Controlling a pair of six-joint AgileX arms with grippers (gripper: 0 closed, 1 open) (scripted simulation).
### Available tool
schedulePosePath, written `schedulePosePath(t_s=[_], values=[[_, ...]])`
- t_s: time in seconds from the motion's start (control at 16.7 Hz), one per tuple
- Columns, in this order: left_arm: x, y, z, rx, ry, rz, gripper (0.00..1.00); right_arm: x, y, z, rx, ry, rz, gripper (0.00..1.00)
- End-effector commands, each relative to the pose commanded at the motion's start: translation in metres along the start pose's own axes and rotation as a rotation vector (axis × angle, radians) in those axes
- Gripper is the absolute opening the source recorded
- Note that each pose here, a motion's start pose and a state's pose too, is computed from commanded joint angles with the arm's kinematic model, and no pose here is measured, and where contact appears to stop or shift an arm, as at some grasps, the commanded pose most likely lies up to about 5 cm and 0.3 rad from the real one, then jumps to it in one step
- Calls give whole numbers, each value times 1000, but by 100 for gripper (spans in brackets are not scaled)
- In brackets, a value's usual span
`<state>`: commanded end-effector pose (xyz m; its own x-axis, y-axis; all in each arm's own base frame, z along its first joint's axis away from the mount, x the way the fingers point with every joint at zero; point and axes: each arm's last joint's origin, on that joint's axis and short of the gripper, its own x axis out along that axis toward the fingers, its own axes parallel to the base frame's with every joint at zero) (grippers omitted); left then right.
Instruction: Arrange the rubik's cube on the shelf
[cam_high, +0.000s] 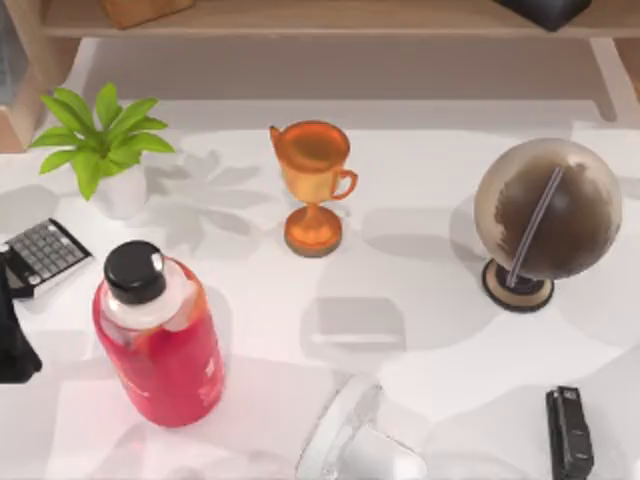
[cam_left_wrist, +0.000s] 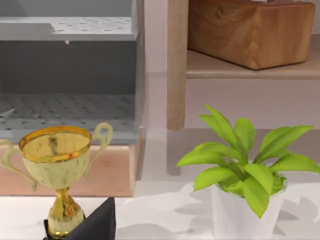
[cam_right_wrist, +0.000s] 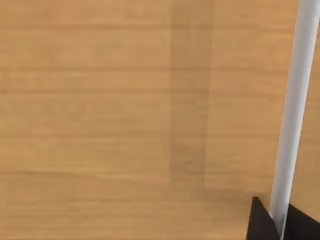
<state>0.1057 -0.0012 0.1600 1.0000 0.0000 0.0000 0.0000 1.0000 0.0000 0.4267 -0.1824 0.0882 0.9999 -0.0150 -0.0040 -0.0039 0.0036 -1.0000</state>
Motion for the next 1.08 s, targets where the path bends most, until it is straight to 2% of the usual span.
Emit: schedulePosePath(t_s=[0.48, 0.84, 1.08], values=[[0, 0, 0, 0, 0, 0, 100, -57, 1, 0, 2, 0, 2, 0], [0, 0, 0, 0, 0, 0, 100, -62, 1, 0, 2, 0, 1, 0], [0, 0, 0, 0, 0, 0, 100, -88, 2, -1, 6, -1, 4, 0]])
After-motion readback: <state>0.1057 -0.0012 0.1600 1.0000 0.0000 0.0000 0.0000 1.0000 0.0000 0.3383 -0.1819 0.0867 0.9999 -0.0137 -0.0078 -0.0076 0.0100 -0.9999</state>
